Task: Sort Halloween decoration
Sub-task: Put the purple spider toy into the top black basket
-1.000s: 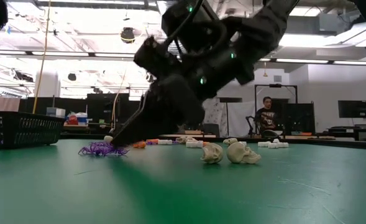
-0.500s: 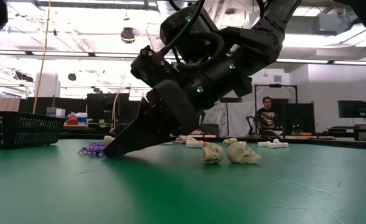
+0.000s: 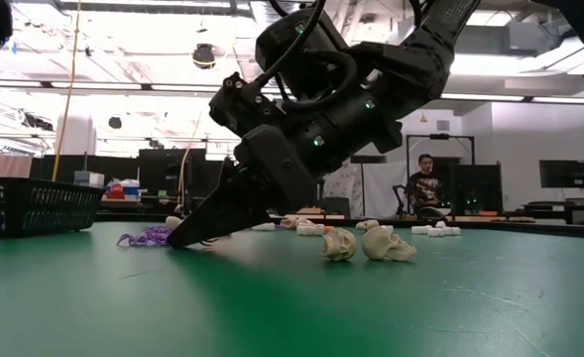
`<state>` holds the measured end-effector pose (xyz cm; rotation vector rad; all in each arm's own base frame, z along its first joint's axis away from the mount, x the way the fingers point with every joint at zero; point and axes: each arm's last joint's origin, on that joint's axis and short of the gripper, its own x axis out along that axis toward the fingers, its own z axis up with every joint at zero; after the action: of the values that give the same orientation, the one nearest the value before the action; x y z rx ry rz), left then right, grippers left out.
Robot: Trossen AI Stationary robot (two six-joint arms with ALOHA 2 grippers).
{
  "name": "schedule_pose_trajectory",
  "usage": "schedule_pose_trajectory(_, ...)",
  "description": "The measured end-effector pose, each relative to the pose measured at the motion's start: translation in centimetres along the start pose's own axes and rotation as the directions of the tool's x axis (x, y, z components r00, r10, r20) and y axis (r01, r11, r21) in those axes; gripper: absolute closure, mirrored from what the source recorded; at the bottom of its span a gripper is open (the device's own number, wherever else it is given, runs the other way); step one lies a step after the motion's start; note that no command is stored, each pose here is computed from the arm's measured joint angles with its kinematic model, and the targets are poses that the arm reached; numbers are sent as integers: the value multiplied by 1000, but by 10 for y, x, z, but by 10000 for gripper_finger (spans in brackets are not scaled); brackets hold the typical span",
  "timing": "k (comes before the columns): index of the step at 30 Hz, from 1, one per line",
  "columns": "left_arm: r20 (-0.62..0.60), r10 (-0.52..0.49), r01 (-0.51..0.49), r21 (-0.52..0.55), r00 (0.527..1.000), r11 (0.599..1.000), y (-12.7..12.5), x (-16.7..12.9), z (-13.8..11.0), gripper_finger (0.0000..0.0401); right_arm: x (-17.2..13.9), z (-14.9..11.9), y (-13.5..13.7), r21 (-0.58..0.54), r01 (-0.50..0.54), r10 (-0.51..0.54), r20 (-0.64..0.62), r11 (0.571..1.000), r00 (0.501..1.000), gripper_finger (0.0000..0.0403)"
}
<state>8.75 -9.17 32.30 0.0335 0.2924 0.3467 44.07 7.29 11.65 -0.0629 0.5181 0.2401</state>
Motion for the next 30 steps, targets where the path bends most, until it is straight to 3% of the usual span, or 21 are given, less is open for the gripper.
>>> schedule_pose_trajectory(7, 0, 0, 0, 12, 1000, 1000, 0, 0, 0, 387, -7, 9, -5, -5, 52, -52, 9, 999, 999, 385)
schedule_pose_trajectory(18, 26, 22, -24, 48, 999, 999, 1, 0, 1, 387, -29, 48, -32, -9, 154, -150, 176, 988, 973, 384)
schedule_pose_trajectory(23, 39, 36, -38, 57, 999, 998, 4, -1, 1, 387, -14, 75, -51, -5, 191, -181, 286, 982, 941, 385)
schedule_pose_trajectory(30, 36, 31, -32, 49, 999, 998, 7, -1, 1, 387, 21, 105, -63, -66, 214, -180, 339, 975, 924, 383)
